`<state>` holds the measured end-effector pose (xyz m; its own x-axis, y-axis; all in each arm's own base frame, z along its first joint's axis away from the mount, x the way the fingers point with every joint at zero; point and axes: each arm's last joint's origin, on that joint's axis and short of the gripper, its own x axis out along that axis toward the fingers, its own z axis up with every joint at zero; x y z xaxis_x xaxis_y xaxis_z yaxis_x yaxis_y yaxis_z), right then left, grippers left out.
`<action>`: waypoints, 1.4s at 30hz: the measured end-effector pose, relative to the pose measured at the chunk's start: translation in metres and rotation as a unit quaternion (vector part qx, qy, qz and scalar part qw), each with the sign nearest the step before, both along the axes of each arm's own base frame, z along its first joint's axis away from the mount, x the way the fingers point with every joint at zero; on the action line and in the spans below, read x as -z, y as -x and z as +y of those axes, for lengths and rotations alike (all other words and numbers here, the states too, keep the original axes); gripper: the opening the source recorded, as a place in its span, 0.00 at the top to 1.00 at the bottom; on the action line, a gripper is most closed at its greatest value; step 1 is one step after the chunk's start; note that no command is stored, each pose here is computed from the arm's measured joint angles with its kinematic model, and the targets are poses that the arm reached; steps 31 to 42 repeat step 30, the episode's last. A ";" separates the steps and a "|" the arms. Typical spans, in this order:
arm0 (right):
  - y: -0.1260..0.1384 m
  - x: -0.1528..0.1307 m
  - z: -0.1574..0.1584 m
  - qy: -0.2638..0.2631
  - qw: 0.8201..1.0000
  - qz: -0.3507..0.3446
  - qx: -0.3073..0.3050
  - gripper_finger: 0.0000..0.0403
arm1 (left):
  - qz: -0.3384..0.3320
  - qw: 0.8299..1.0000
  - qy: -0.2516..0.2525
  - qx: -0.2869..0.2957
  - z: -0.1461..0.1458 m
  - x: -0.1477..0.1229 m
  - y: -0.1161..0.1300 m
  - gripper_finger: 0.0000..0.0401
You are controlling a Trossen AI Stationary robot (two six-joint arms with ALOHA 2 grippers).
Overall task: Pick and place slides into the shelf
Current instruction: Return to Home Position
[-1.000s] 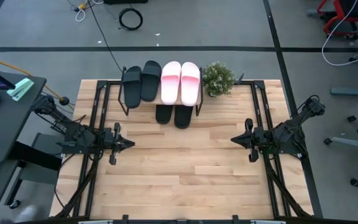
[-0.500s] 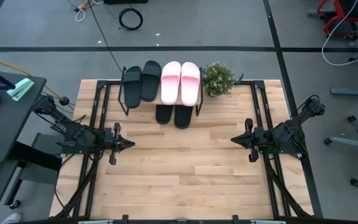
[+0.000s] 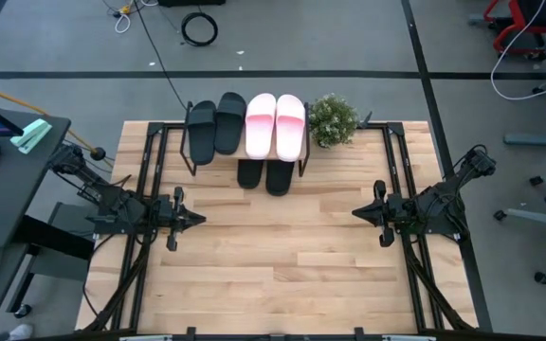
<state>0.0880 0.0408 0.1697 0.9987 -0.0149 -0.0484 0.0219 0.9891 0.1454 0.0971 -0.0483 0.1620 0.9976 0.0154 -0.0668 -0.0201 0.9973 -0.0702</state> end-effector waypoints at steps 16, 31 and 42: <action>0.000 0.000 0.000 0.000 1.000 0.000 0.000 0.97 | 0.000 1.000 0.000 0.000 0.000 0.000 0.000 0.92; 0.000 0.000 0.000 0.000 1.000 0.000 0.000 0.97 | 0.000 1.000 0.000 0.000 0.000 0.000 0.000 0.91; 0.000 0.000 0.000 0.000 1.000 0.000 0.000 0.97 | 0.000 1.000 0.000 0.000 0.000 0.000 0.000 0.91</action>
